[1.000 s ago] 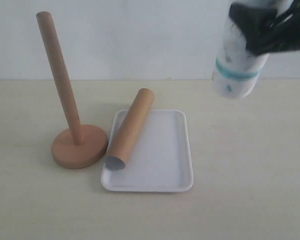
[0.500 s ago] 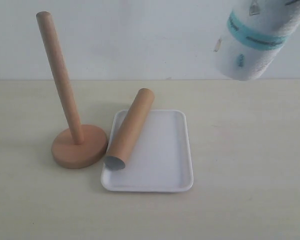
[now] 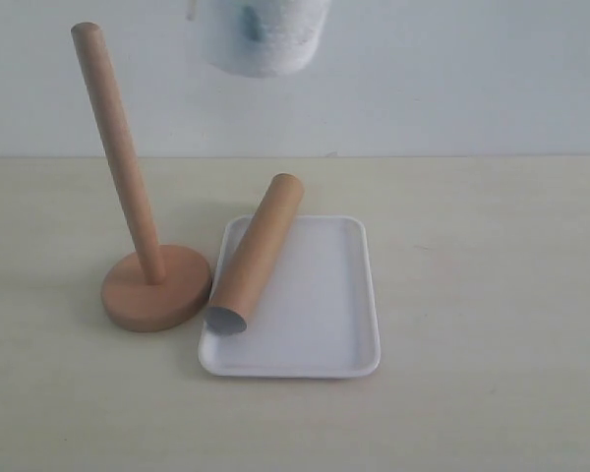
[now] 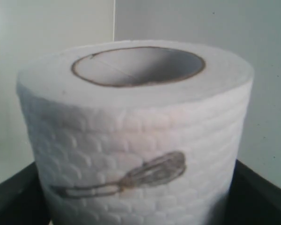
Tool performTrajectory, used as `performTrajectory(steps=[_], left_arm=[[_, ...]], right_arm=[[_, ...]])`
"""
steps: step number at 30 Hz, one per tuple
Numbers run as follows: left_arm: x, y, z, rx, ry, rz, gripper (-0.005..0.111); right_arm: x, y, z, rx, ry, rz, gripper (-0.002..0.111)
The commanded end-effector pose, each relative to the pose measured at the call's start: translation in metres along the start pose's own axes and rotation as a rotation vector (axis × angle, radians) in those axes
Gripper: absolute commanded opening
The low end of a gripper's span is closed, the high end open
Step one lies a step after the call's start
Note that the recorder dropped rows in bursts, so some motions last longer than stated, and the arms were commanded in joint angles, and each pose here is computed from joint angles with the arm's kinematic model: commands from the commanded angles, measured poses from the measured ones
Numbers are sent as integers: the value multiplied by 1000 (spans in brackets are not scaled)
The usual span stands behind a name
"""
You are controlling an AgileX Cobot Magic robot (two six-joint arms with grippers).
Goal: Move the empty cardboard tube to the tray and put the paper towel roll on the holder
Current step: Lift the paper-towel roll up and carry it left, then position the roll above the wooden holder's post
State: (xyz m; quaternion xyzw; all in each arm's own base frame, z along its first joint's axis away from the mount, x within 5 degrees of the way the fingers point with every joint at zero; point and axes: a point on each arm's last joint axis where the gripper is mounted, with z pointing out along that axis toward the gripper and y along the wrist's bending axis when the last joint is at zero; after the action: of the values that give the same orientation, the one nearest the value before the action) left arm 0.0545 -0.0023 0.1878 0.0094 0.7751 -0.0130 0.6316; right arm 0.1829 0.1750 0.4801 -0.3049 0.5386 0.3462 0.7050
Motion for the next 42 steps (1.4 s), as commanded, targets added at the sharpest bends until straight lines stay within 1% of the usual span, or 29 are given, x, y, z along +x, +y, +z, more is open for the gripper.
performTrajectory(steps=[1, 7, 10, 14, 36, 42], left_arm=[[1, 0, 0, 4, 2, 7, 4], [1, 0, 0, 4, 2, 7, 4], [1, 0, 0, 4, 2, 7, 4], [1, 0, 0, 4, 2, 7, 4], [1, 0, 0, 4, 2, 7, 4], [1, 0, 0, 4, 2, 7, 4]], right_arm=[[-11, 21, 34, -5, -9, -19, 0], [-13, 30, 82, 77, 5, -16, 0], [-11, 32, 101, 61, -6, -5, 0], [2, 35, 119, 33, 8, 14, 0], [0, 34, 117, 39, 4, 14, 0], [-6, 31, 117, 65, -8, 14, 0]])
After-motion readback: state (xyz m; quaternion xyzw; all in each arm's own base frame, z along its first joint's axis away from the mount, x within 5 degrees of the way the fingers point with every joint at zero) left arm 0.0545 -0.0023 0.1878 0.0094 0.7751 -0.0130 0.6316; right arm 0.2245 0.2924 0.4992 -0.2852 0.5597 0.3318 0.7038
